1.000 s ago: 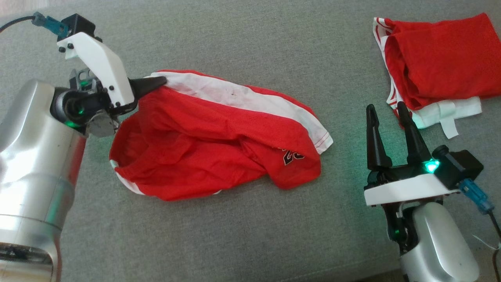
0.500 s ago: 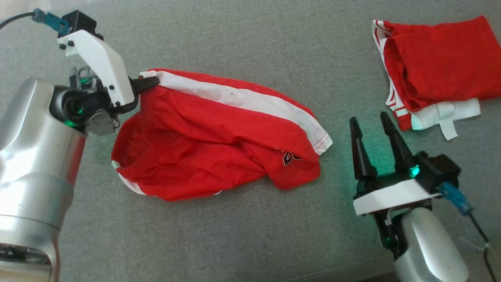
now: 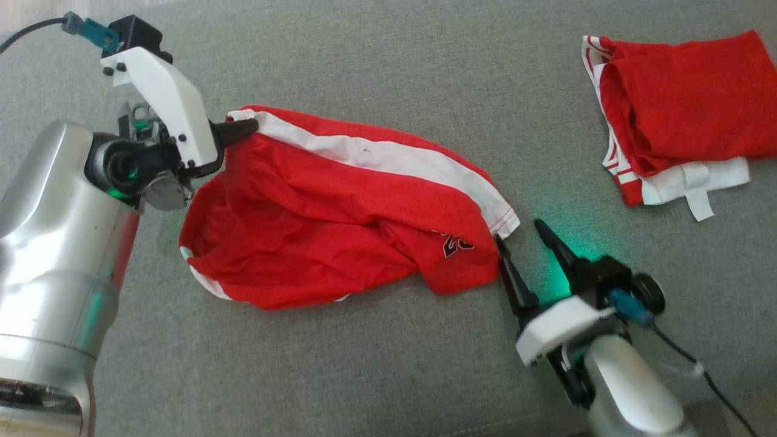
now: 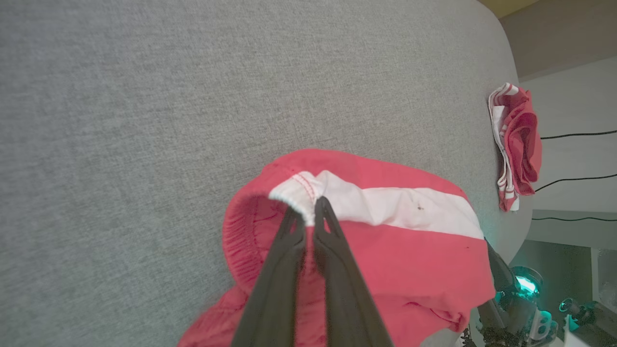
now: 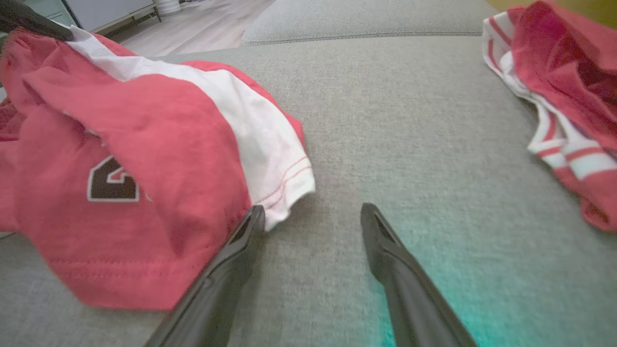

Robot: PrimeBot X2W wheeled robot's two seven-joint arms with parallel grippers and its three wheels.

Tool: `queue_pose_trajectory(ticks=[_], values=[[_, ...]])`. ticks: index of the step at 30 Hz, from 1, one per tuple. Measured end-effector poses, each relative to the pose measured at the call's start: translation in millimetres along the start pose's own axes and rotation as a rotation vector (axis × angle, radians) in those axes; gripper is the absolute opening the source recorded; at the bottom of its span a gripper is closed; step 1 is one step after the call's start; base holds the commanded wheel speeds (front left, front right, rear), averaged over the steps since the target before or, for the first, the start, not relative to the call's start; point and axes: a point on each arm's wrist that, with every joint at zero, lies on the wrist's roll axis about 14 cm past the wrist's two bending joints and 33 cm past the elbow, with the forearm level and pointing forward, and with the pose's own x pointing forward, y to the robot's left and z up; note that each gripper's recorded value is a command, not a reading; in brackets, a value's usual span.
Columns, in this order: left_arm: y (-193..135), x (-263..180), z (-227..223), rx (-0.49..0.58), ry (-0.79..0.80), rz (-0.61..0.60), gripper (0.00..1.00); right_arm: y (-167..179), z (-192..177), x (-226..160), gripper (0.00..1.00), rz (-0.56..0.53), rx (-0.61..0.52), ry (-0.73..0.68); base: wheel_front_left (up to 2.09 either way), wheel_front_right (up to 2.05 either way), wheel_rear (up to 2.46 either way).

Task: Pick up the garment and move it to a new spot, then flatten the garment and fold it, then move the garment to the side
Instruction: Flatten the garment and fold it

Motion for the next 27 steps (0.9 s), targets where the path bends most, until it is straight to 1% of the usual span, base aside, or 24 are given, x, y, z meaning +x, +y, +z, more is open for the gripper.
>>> queue_pose_trajectory(ticks=[6, 12, 19, 20, 21, 22, 24, 25, 27], values=[[1.5, 0.5, -1.1, -0.003, 0.002, -0.002, 0.0, 1.1, 14.1, 17.4, 1.0, 0.026, -0.032, -0.021, 0.0, 0.0, 0.0], [2.8, 0.3, -2.1, -0.002, 0.004, 0.0, 0.0, 2.1, 4.1, 18.5, 1.0, 0.038, -0.042, 0.016, 0.0, 0.0, 0.0], [1.6, -0.6, -1.9, 0.004, 0.004, 0.002, 0.0, 2.7, 7.0, 20.1, 1.0, 0.049, -0.045, 0.015, 0.0, 0.0, 0.0], [0.7, -0.7, -1.7, 0.003, 0.004, -0.002, 0.0, 2.6, 7.1, 19.9, 0.98, 0.05, -0.047, 0.015, 0.0, 0.0, 0.0], [-0.1, -0.8, -1.6, 0.002, 0.003, -0.005, 0.0, 2.6, 7.1, 19.6, 0.87, 0.051, -0.047, 0.016, 0.0, 0.0, 0.0], [-0.5, -0.7, -1.5, 0.003, 0.003, -0.005, 0.0, 3.2, 7.0, 19.4, 0.66, 0.054, -0.047, 0.016, 0.0, 0.0, 0.0], [-0.8, -0.8, -1.7, 0.005, 0.004, -0.005, 0.0, 5.0, 6.4, 19.0, 0.06, 0.061, -0.051, 0.018, 0.0, 0.0, 0.0], [-1.1, -0.9, -1.9, 0.006, 0.005, -0.004, 0.0, 6.0, 6.5, 18.9, 0.0, 0.065, -0.052, 0.018, 0.0, 0.0, 0.0], [-1.6, -1.4, -1.8, 0.008, 0.004, -0.004, 0.0, 7.0, 7.0, 18.7, 0.0, 0.068, -0.054, 0.017, 0.0, 0.0, 0.0]])
